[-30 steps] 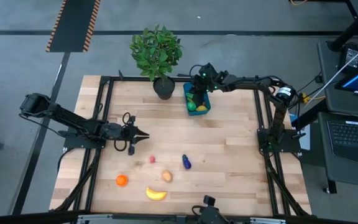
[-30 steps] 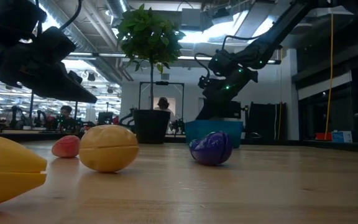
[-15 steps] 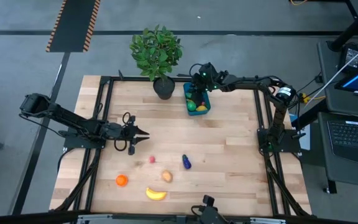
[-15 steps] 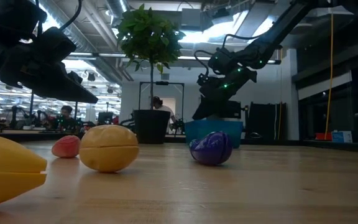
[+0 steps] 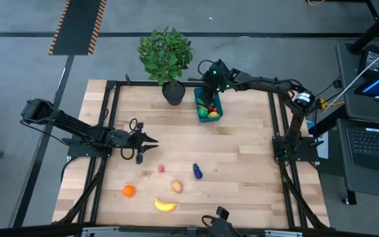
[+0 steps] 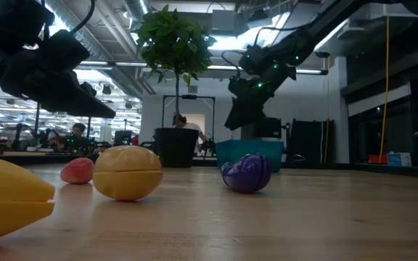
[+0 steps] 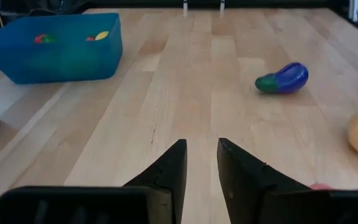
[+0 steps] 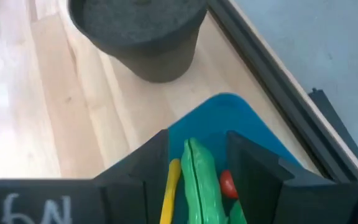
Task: Pick and placing Produce into tupperware
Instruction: Put the pumpkin into the blue bin
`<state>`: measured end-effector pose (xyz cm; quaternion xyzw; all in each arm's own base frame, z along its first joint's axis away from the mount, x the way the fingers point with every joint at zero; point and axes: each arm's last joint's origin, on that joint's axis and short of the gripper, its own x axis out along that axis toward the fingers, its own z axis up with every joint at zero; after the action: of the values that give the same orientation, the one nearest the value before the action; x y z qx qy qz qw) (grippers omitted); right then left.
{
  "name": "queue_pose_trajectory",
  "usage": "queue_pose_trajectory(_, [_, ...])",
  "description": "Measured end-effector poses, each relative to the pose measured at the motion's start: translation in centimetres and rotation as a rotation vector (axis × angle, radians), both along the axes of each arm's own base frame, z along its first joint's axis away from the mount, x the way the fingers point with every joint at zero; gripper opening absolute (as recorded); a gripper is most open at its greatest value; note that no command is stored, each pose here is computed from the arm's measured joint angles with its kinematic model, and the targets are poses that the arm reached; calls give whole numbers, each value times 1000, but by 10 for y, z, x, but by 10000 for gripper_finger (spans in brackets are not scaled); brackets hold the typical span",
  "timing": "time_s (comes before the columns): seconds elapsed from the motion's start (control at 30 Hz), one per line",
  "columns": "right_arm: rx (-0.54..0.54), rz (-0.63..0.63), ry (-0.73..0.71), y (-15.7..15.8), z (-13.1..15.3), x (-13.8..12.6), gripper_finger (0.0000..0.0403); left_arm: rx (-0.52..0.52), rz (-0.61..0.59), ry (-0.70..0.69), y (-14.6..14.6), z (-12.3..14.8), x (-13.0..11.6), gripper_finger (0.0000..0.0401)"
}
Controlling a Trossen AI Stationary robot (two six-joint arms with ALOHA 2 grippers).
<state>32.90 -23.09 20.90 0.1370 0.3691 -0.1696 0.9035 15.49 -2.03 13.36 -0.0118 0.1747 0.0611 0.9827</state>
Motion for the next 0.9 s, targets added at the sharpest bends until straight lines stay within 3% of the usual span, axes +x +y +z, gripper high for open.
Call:
queue_pose_trajectory(0.33, [-35,41,-49,48,16,-18,158,15,-29,-124,-3,12,3,53])
queue_pose_trajectory(0.63, [-146,107,-255,113,17,-52,158,-11,-58,-139,-7,13,3,33])
queue_pose_trajectory(0.9, [-88,143,-360,154,0,-83,158,-27,-68,-171,-9,16,3,22])
